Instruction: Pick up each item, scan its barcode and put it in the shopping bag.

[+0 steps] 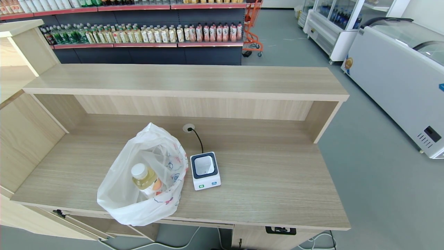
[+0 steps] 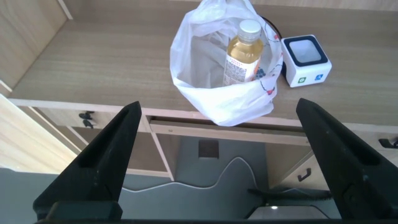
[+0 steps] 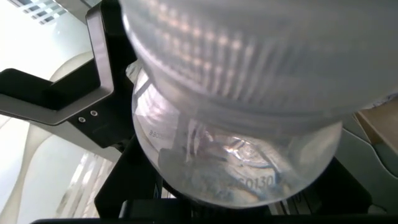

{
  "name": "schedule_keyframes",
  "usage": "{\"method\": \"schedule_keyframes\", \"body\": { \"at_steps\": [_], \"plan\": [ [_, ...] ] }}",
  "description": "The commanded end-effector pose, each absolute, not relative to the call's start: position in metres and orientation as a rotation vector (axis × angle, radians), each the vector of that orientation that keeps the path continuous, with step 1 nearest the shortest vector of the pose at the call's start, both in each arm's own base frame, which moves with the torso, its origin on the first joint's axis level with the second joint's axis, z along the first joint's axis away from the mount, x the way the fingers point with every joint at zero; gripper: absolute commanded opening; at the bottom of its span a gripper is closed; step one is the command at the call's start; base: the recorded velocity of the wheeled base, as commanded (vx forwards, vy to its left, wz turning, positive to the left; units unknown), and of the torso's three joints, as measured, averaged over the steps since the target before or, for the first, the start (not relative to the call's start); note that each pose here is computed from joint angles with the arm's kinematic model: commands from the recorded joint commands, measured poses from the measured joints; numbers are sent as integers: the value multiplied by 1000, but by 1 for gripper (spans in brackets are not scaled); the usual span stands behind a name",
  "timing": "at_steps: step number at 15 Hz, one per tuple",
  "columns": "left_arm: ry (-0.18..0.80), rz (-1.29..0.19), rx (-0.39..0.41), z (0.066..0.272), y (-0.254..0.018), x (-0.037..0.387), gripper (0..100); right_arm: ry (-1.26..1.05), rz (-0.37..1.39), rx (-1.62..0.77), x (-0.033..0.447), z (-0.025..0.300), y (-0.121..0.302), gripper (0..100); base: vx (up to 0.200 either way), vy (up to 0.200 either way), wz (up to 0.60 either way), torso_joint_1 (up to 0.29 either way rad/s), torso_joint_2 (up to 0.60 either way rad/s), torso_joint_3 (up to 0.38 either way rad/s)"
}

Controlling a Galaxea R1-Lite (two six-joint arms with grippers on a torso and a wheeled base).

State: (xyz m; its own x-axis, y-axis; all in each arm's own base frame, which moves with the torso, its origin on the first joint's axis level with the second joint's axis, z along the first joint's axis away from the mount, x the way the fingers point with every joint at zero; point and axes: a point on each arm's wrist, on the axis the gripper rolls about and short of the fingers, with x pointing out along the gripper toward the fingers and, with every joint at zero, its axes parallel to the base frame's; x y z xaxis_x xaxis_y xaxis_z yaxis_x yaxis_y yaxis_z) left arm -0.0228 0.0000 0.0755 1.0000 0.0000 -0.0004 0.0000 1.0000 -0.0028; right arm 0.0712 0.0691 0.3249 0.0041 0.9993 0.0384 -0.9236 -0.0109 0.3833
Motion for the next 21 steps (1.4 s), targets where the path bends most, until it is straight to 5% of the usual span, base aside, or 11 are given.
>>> {"method": "schedule_keyframes", "body": {
  "at_steps": [1, 21],
  "plan": [
    [0, 0, -3, 75, 0, -23, 100, 263, 1543, 337, 67, 324, 65, 0, 0, 0, 0, 0, 0, 0],
    [0, 0, -3, 75, 0, -23, 100, 260, 1491, 338, 67, 317, 60, 0, 0, 0, 0, 0, 0, 0]
  ]
}}
